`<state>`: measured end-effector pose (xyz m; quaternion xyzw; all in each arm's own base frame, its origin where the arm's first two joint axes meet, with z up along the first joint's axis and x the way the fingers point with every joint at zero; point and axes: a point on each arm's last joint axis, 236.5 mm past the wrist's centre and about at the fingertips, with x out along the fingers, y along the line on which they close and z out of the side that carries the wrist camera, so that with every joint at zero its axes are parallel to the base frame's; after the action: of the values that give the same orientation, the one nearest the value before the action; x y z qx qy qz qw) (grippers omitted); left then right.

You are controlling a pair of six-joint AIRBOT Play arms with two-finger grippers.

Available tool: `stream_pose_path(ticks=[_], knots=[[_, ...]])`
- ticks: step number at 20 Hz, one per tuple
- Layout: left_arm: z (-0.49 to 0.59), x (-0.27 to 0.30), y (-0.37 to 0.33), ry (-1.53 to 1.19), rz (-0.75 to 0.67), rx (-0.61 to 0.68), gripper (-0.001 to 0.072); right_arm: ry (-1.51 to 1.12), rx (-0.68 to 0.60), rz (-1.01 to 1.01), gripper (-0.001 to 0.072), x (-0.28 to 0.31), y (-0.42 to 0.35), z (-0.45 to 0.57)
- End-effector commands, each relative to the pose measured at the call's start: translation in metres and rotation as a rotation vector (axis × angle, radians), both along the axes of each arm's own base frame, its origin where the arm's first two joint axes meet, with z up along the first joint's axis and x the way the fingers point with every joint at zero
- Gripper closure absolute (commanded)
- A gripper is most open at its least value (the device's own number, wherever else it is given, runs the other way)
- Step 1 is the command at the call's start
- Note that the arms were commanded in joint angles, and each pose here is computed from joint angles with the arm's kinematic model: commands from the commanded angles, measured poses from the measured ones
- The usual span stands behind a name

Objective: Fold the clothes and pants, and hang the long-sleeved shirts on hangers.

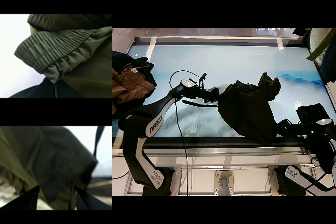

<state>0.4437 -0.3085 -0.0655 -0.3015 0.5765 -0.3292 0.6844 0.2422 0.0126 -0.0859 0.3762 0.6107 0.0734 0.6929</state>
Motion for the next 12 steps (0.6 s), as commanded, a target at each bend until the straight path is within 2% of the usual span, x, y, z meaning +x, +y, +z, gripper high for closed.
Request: stream_pose_path(ticks=[1, 2, 3, 4, 7, 12], knots=[[0.000, 0.000, 0.000, -0.001, 0.002, 0.001, 0.0684, -0.108, -0.036, -0.107, 0.0254, 0.031, -0.013, -0.001], [-0.001, 0.001, 0.000, -0.001, 0.002, 0.001, 0.0685, -0.129, -0.051, -0.139, 0.0364, 0.038, -0.019, -0.001], [-0.001, 0.001, 0.000, -0.001, 0.002, 0.001, 0.0684, -0.145, -0.060, -0.166, 0.0550, 0.044, -0.023, 0.000], [-0.001, 0.001, 0.001, -0.001, 0.002, 0.001, 0.0685, -0.160, -0.057, -0.184, 0.0700, 0.049, -0.024, 0.002], [0.009, 0.009, 0.014, -0.033, 0.015, 0.018, 0.0687, -0.263, 0.003, -0.202, 0.0707, 0.070, -0.017, 0.023], [0.030, 0.007, 0.073, -0.123, -0.025, 0.236, 0.0687, -0.417, 0.004, -0.277, 0.0707, 0.120, -0.041, 0.078]])
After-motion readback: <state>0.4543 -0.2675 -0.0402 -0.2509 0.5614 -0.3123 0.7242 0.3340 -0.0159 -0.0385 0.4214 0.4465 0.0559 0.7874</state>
